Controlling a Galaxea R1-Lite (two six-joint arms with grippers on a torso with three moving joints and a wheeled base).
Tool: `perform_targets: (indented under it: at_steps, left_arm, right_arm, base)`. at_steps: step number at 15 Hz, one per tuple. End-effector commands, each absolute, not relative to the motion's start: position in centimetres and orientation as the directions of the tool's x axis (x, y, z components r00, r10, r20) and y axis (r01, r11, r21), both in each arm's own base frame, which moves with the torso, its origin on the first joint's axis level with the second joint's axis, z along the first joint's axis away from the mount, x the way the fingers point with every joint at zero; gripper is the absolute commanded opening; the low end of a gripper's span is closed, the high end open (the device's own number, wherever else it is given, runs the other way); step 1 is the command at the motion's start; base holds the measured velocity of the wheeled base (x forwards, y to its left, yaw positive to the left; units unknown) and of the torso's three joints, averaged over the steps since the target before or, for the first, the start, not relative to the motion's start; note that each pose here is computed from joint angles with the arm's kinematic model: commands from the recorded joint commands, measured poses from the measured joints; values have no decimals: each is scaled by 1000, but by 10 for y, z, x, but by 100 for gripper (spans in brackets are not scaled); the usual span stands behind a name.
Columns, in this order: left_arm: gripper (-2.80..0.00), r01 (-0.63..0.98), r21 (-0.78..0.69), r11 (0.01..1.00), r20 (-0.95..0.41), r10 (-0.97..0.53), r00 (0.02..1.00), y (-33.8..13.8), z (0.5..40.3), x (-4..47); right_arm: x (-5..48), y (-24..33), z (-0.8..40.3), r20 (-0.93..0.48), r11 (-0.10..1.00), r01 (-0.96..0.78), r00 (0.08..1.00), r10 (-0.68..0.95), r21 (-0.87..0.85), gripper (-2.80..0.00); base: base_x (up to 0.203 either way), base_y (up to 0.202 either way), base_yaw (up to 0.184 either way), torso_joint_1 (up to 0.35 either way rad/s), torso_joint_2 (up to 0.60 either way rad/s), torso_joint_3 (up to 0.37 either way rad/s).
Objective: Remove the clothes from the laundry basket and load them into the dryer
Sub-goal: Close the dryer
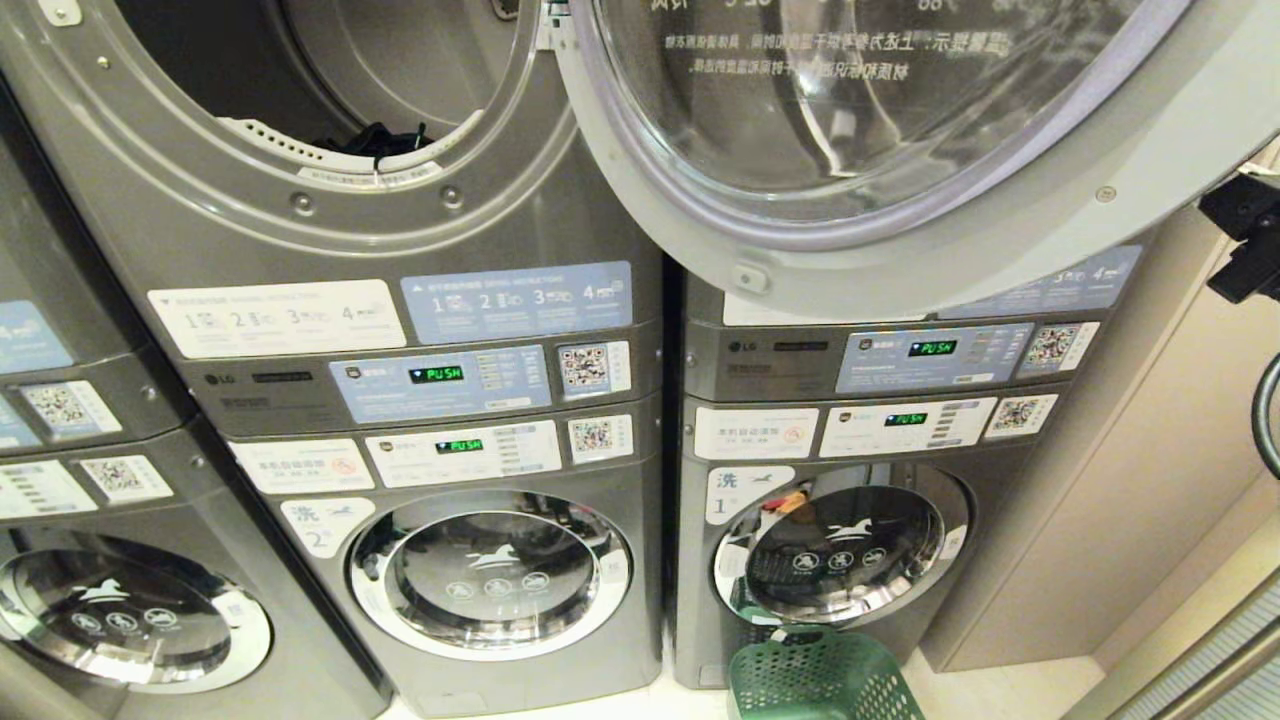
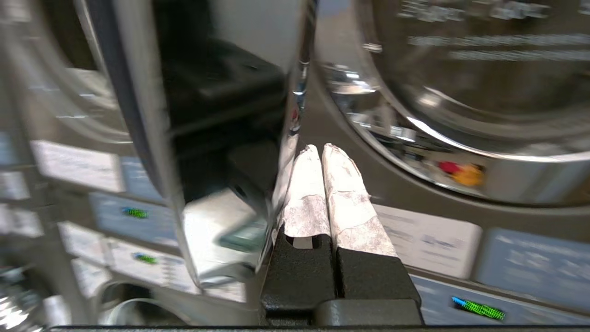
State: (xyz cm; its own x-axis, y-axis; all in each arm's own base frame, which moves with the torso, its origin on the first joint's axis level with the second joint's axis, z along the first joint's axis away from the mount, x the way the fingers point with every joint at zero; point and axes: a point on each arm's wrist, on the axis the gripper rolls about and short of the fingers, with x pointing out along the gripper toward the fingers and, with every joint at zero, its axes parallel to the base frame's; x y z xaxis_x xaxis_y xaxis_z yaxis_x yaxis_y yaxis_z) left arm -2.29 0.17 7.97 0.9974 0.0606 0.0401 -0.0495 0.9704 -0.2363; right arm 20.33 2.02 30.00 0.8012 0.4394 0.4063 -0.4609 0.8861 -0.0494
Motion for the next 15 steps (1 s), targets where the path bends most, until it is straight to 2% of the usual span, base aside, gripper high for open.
perform_targets:
  at_steps: [1,4,9,15]
  left_arm:
    - [-280,-57,-236,970,12,61,998,2,72,-21]
    - [-280,-57,-236,970,12,61,998,2,72,-21]
    - [-280,-57,-236,970,11,61,998,2,71,-21]
    - [-280,-56,-236,970,14,61,998,2,72,-21]
  right_arm:
    - [195,31,305,426,856,-512,761,489,-67,-280]
    - [187,62,306,423,765,-631,663,617,-127,-280]
    - [165,122,299,352,554,-814,474,807,-174,-280]
    - [185,222,305,336,416,-894,344,876,-169,-280]
  base:
    - [0,0,0,0,0,0]
    - [0,0,0,0,0,0]
    - [0,0,0,0,0,0]
    - [0,0,0,0,0,0]
